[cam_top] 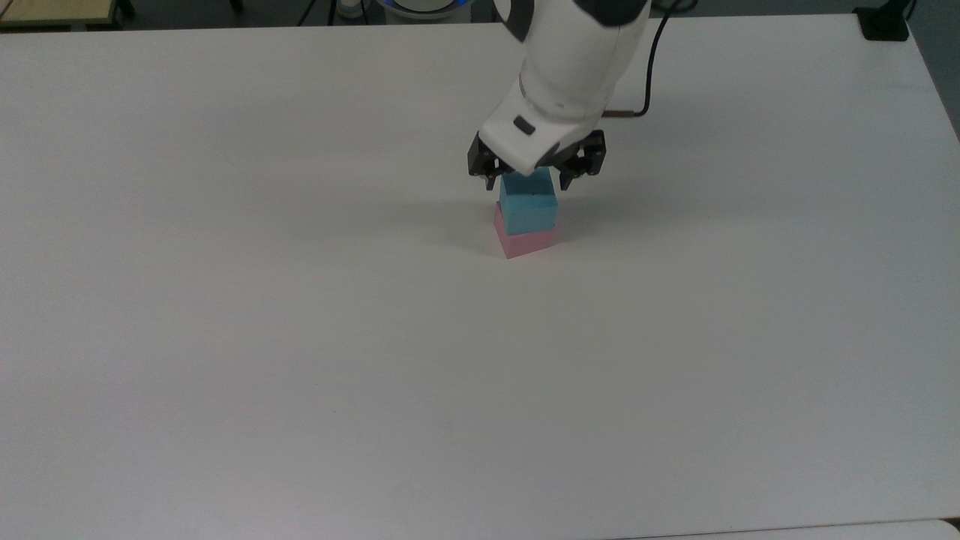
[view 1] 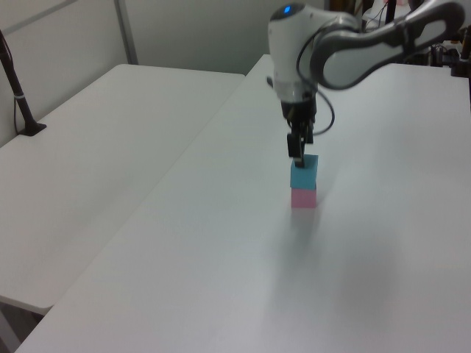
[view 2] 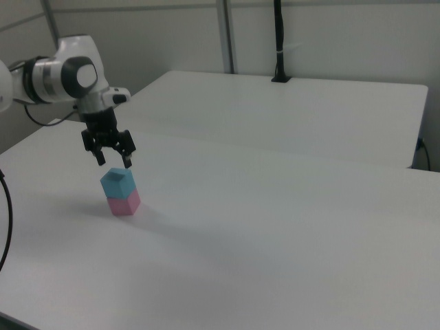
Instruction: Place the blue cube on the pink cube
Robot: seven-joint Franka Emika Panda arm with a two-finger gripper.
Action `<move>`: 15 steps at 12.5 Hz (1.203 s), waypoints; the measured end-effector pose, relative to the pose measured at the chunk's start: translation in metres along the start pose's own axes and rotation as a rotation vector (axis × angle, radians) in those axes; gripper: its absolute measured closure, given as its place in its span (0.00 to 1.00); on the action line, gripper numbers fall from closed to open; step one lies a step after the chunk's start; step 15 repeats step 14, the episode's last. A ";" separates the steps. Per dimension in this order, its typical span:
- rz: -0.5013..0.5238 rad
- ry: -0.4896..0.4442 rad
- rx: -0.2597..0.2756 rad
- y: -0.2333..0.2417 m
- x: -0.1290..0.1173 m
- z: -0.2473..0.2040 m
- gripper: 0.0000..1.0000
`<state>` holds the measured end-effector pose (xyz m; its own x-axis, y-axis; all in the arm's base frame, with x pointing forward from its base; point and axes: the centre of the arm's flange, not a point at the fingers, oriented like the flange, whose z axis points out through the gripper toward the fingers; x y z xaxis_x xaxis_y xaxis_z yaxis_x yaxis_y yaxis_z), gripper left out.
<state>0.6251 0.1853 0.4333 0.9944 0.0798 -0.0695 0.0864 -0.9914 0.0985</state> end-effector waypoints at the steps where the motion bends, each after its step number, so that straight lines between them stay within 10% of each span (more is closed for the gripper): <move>1: 0.007 0.022 0.007 0.005 -0.006 -0.021 0.00; 10: 0.176 0.087 0.046 0.184 -0.067 -0.141 0.00; 15: 0.184 0.085 0.047 0.192 -0.074 -0.142 0.00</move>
